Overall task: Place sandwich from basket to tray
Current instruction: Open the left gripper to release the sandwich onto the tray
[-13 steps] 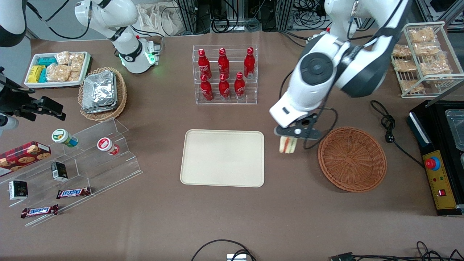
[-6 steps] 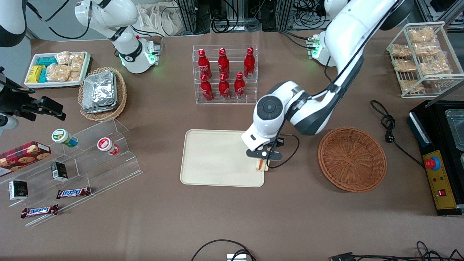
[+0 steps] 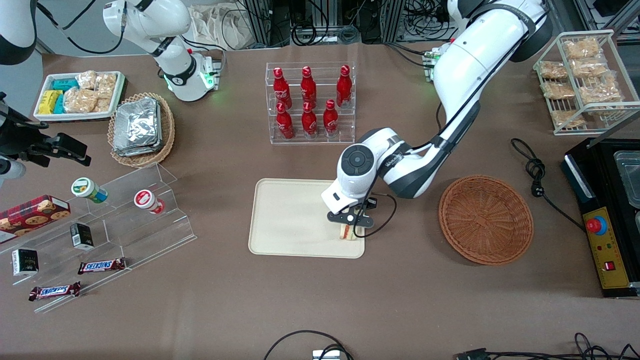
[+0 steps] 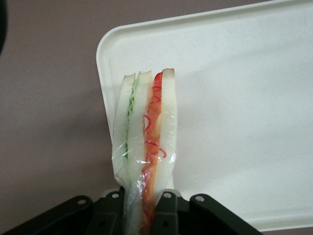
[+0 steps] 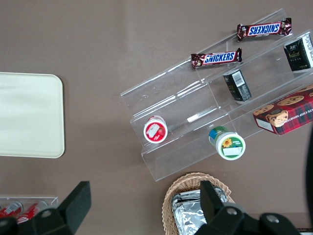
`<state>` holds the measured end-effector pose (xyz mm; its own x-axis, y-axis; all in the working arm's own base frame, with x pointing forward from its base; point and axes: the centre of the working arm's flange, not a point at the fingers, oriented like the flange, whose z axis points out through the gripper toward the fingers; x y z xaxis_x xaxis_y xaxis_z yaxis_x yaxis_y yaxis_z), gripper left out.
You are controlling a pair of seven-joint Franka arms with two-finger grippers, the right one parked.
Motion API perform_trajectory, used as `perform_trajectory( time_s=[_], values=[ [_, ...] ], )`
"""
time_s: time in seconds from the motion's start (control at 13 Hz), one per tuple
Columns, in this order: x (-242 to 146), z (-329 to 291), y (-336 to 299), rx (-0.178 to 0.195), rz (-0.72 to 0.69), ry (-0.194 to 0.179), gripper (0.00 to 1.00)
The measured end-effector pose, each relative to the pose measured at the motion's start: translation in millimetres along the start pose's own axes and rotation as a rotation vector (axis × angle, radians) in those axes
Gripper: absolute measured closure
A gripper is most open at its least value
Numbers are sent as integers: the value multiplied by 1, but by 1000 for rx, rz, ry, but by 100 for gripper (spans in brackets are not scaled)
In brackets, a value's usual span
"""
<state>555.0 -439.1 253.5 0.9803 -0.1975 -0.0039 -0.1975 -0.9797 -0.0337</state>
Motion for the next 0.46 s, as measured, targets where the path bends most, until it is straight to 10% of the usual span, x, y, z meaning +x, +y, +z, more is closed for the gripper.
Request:
perform_trajectory(
  time_s=[0.23, 0.46],
  values=[
    [5, 14, 0, 7, -14, 1, 78],
    [10, 13, -1, 1, -38, 10, 45]
  ],
)
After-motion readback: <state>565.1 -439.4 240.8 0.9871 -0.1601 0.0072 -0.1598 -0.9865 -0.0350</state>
